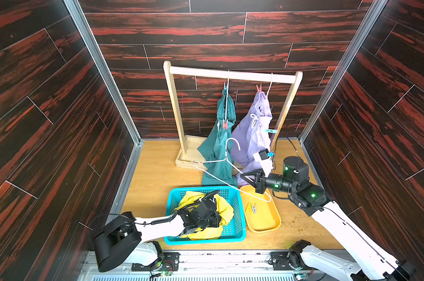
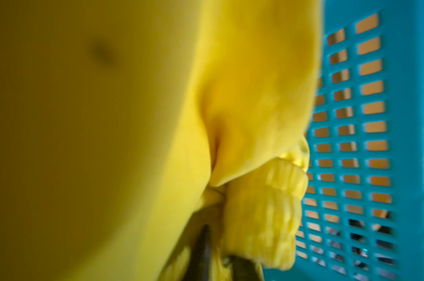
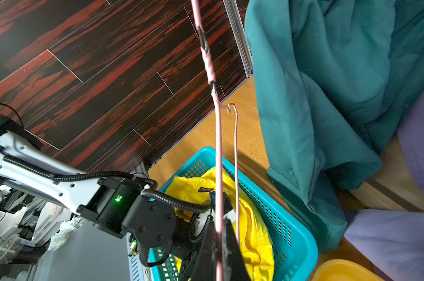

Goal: Remove the clothespins securing shorts to the hanger
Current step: Place the shorts in the basket, then place the hanger on the clothesline.

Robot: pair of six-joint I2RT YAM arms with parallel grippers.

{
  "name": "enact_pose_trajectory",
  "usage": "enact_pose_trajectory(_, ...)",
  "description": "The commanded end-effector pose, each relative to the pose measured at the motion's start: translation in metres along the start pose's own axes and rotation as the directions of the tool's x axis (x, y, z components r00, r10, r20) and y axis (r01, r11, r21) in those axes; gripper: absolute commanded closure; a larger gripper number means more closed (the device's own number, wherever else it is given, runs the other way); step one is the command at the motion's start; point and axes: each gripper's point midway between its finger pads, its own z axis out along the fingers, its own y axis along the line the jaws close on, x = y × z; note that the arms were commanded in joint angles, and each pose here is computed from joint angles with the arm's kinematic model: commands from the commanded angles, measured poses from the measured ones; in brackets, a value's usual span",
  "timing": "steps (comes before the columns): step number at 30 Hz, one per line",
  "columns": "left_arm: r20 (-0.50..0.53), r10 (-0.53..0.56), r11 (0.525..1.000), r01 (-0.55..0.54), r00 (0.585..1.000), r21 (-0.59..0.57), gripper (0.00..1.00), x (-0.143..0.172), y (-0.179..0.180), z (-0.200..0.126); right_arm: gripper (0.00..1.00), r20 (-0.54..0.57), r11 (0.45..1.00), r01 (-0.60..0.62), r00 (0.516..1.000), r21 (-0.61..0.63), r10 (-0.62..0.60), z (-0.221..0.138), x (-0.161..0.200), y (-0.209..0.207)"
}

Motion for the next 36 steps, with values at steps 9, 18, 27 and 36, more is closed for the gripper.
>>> enact_pose_trajectory(9, 0.249, 0.308, 0.950, -0.310, 0.918, -0.033, 0.00, -0.054, -0.040, -0.121, 1.00, 0.041, 0.999, 0.043, 0.998, -0.012, -0.043, -0.008, -0.019, 0.005)
enact_pose_trajectory(18, 0.580, 0.351, 0.917, -0.395, 0.735, -0.055, 0.00, -0.088, -0.049, -0.208, 1.00, 0.045, 0.988, 0.132, 0.991, -0.084, -0.129, -0.005, -0.037, 0.016)
enact_pose_trajectory(27, 0.740, 0.482, 0.860, -0.418, 0.469, -0.295, 0.00, -0.133, -0.060, -0.292, 1.00, -0.008, 0.935, 0.259, 0.963, -0.244, -0.269, 0.000, -0.047, 0.025)
enact_pose_trajectory(36, 0.702, 0.637, 0.746, -0.484, 0.317, -0.458, 0.00, -0.157, -0.087, -0.324, 1.00, -0.004, 0.888, 0.324, 0.939, -0.326, -0.344, -0.016, -0.058, 0.011)
